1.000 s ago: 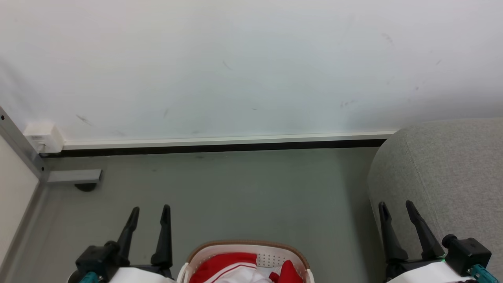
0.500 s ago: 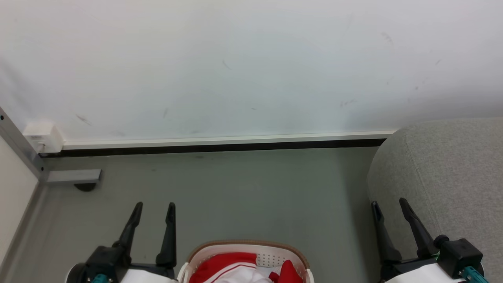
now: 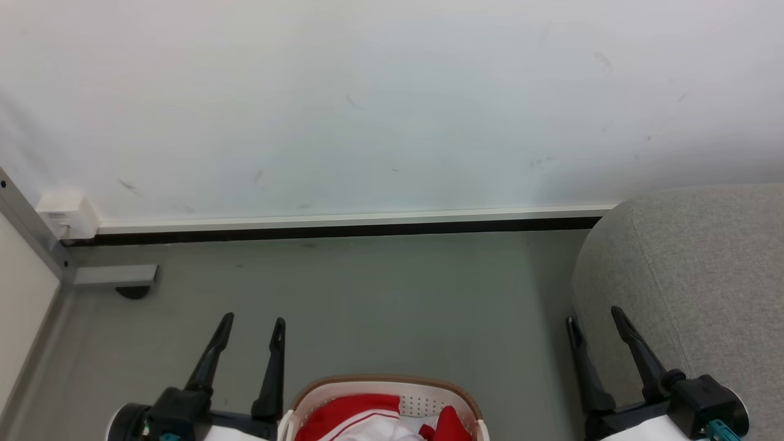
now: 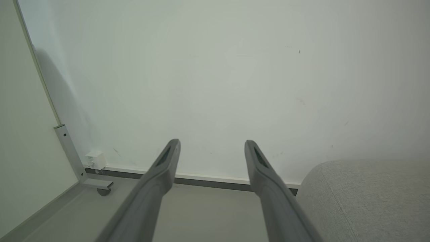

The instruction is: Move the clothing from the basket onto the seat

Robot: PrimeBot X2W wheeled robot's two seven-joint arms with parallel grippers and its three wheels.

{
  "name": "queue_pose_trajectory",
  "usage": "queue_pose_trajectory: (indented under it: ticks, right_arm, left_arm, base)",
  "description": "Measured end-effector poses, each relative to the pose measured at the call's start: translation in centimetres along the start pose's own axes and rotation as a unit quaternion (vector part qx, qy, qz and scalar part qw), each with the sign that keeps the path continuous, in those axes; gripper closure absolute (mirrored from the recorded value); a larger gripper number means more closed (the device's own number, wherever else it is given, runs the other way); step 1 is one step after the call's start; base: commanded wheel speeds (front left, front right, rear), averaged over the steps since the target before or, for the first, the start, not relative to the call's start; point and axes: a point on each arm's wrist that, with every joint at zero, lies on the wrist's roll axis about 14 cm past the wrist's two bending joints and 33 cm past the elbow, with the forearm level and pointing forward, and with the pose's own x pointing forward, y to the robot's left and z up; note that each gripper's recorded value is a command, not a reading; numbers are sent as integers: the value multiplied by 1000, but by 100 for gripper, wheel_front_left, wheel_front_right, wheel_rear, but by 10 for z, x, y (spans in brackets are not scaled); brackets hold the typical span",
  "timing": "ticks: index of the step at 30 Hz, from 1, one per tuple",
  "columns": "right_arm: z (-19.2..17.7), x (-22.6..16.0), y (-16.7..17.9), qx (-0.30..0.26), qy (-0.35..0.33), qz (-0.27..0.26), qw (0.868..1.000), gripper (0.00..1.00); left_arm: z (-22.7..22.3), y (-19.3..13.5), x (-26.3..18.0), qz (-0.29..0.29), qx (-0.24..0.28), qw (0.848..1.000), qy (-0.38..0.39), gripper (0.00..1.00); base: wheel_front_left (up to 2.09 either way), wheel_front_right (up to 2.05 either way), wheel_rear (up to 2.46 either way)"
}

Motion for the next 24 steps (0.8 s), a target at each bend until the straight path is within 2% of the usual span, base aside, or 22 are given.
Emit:
queue_pose_trajectory:
  ticks: [24]
  right_arm:
    - [1,-2,-2,4,-3,-4,1000,0]
  left_arm:
    - [0,3,2,8,-9,1000,-4,0]
  base:
    - [0,0,0]
